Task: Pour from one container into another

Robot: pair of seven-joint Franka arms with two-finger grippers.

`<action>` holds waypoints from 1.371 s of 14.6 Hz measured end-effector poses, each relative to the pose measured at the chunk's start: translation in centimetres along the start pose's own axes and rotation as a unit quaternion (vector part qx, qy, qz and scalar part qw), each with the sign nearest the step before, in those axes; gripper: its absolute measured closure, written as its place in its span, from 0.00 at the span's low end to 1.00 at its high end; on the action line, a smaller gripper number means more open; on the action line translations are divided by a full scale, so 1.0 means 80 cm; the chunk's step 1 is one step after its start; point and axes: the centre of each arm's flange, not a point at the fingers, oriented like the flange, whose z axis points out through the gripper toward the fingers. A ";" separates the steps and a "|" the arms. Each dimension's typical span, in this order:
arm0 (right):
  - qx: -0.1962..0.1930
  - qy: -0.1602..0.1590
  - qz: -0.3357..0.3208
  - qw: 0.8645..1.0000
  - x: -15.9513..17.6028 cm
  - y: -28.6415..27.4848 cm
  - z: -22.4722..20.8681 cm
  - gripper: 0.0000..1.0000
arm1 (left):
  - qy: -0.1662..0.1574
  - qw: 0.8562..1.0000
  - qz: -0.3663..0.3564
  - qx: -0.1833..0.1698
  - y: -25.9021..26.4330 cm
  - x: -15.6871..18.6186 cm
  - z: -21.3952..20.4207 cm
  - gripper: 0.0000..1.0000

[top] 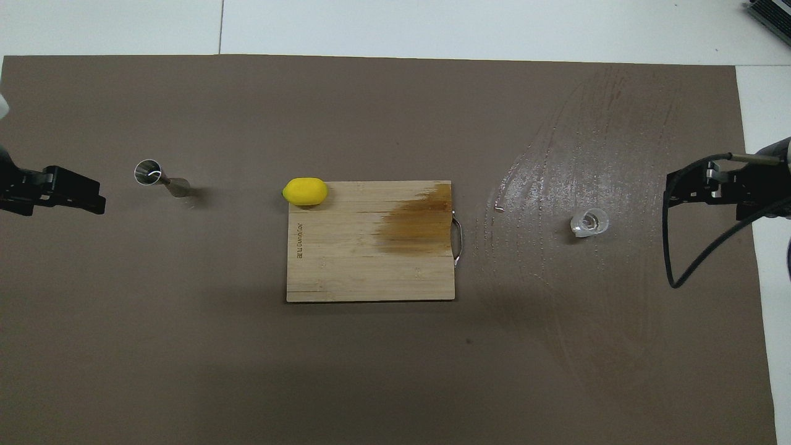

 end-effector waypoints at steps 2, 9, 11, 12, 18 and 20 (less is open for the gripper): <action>0.000 0.000 0.000 1.000 0.000 0.000 0.000 0.00 | 0.002 1.000 0.000 0.000 0.001 -0.001 -0.002 0.00; 0.000 0.000 0.000 1.000 0.000 0.000 0.000 0.00 | 0.005 1.000 0.001 0.001 0.001 -0.004 -0.006 0.00; 0.000 0.000 0.000 1.000 0.000 0.000 0.000 0.00 | 0.003 1.000 0.003 0.001 0.004 -0.005 -0.005 0.00; 0.000 0.000 0.000 1.000 0.000 0.000 0.000 0.00 | 0.002 1.000 0.005 0.001 0.007 -0.005 -0.005 0.00; 0.000 0.000 0.000 1.000 0.000 0.000 0.000 0.00 | -0.031 0.999 -0.017 -0.010 -0.019 -0.006 0.035 0.00; 0.000 0.000 0.000 1.000 0.000 0.000 0.000 0.00 | -0.053 0.997 -0.049 -0.036 -0.047 -0.006 0.064 0.00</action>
